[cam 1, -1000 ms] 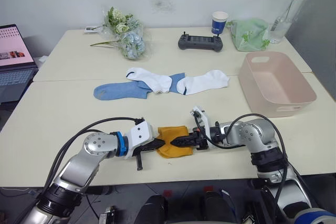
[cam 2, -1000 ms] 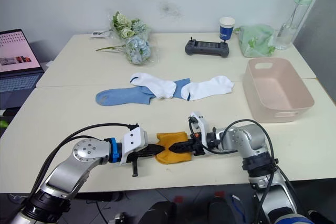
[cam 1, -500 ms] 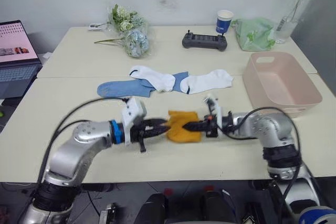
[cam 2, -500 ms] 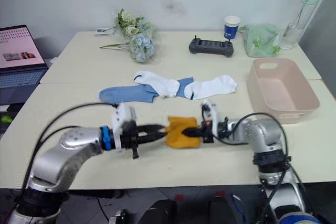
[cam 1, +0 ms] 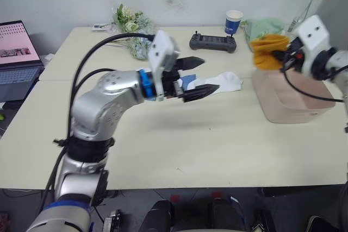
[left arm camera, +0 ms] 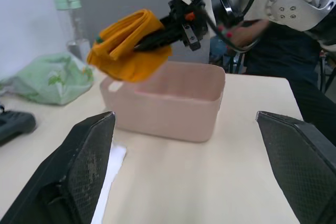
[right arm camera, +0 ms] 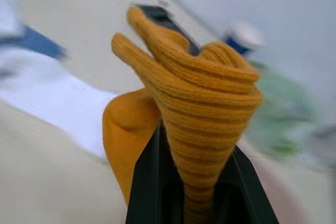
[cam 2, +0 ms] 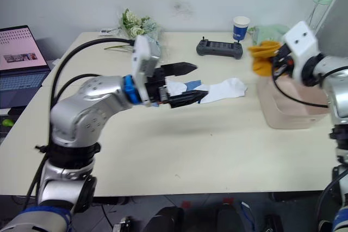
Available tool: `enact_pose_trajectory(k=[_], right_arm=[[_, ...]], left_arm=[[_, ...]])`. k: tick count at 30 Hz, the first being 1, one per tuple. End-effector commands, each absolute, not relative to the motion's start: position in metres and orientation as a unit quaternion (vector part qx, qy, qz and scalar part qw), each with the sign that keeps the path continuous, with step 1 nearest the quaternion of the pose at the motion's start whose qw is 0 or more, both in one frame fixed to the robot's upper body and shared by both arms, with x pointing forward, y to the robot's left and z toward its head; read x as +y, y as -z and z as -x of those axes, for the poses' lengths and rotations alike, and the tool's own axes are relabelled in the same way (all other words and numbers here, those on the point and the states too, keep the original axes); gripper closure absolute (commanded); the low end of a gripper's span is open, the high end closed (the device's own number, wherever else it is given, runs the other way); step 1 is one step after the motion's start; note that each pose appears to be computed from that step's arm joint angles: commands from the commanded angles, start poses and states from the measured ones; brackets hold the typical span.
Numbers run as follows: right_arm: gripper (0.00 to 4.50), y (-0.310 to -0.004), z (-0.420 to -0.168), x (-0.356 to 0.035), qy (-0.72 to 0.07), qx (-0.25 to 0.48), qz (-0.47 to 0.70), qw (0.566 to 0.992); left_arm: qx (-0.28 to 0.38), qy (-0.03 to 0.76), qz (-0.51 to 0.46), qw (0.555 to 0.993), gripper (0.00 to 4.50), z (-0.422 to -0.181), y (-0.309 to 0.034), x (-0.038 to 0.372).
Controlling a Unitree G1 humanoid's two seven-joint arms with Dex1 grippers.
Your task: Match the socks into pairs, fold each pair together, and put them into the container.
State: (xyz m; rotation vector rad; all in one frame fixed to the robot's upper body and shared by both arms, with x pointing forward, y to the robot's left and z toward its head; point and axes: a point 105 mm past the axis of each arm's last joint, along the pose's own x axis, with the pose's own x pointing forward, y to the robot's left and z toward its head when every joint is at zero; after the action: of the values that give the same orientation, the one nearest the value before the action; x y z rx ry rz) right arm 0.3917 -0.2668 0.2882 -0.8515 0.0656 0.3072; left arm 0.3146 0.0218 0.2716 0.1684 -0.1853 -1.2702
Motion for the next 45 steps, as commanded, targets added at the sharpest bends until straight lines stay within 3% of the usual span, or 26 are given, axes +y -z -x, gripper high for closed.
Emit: enact_pose_trajectory(k=[1,5,13,22,26,28,31,35,38,45], right_arm=[[4.50,-0.285,-0.399,-0.280,-0.142,0.040,0.525,0.838],[4.50,-0.254,-0.408,-0.302,-0.151,0.102,0.624,0.760],[4.50,-0.211,-0.413,-0.310,-0.214,0.184,0.665,0.691],[1.33,-0.219,-0.402,-0.312,-0.265,0.213,0.642,0.687],[0.02,-0.240,-0.377,-0.310,-0.327,0.247,0.573,0.710],[0.02,-0.254,-0.366,-0.311,-0.334,0.255,0.557,0.716],[0.02,-0.275,-0.370,-0.314,-0.291,0.228,0.563,0.739],[0.19,-0.268,-0.385,-0.318,-0.253,0.211,0.572,0.751],[0.97,-0.254,-0.393,-0.320,-0.245,0.217,0.585,0.742],[3.48,-0.210,-0.410,-0.315,-0.242,0.238,0.617,0.710]], left_arm=[[-0.119,0.603,-0.073,0.785,0.01,-0.312,-0.288,0.005],[-0.117,0.616,-0.087,0.774,0.01,-0.311,-0.282,-0.009],[-0.110,0.622,-0.097,0.769,0.01,-0.305,-0.272,-0.015],[-0.104,0.609,-0.104,0.779,0.00,-0.306,-0.264,-0.006],[-0.104,0.604,-0.110,0.782,0.00,-0.311,-0.265,-0.001],[-0.106,0.601,-0.111,0.784,0.00,-0.313,-0.266,0.001],[-0.109,0.599,-0.112,0.786,0.00,-0.315,-0.267,0.003],[-0.117,0.615,-0.108,0.772,0.00,-0.310,-0.270,-0.006],[-0.121,0.619,-0.109,0.768,0.00,-0.309,-0.273,-0.009],[-0.125,0.620,-0.112,0.766,0.00,-0.310,-0.276,-0.013]])
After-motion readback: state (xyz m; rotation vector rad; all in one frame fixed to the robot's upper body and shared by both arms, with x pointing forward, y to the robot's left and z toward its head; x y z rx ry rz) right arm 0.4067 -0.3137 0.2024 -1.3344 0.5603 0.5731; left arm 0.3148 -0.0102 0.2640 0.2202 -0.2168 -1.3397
